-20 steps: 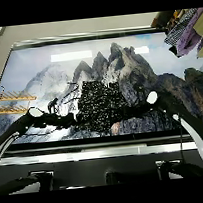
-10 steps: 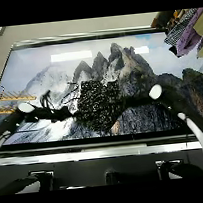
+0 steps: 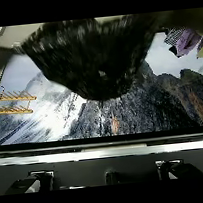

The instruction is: Fold the clothes and pants, and hang the long-sleeved shirts on hangers.

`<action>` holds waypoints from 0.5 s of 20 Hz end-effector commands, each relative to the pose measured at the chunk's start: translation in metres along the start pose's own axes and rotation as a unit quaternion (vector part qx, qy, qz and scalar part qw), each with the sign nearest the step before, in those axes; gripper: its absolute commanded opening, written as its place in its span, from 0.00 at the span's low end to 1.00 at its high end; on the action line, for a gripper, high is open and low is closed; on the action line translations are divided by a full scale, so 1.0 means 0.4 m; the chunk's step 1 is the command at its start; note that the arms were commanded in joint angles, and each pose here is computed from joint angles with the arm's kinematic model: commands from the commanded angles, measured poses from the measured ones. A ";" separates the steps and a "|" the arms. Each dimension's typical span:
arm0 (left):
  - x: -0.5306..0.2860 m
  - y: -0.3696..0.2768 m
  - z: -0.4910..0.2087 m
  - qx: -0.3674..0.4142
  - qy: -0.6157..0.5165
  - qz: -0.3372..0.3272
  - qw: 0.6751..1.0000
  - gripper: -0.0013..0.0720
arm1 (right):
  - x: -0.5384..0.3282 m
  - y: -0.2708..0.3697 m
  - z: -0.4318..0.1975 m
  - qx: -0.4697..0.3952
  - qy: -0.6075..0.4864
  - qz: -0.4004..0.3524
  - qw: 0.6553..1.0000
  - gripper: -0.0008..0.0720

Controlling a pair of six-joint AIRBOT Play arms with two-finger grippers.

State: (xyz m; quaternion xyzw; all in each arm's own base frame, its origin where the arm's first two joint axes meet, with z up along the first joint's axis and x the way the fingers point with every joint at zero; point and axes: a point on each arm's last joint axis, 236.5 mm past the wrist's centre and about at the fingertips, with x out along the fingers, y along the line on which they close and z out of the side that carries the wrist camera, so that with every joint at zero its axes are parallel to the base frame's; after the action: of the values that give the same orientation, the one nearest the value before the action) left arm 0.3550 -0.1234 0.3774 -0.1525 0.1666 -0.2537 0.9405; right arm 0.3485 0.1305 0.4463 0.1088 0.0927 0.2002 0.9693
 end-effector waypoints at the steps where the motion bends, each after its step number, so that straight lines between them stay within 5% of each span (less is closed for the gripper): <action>1: -0.251 -0.151 0.178 0.095 -0.140 0.013 0.986 0.04 | -0.273 0.095 0.159 -0.019 -0.104 0.031 0.994 0.05; 5: -0.399 -0.240 0.203 0.127 -0.207 0.009 0.970 0.04 | -0.450 0.172 0.191 -0.007 -0.155 0.080 0.985 0.05; 10: -0.363 -0.212 0.197 0.110 -0.193 0.012 0.975 0.05 | -0.353 0.143 0.169 0.010 -0.120 0.066 0.990 0.05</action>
State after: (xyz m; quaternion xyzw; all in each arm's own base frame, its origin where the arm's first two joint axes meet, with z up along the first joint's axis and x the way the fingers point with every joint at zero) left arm 0.2275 -0.1040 0.5142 -0.0887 -0.0445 -0.2319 0.9677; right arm 0.2011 0.1098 0.5506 0.1442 -0.0447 0.2521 0.9559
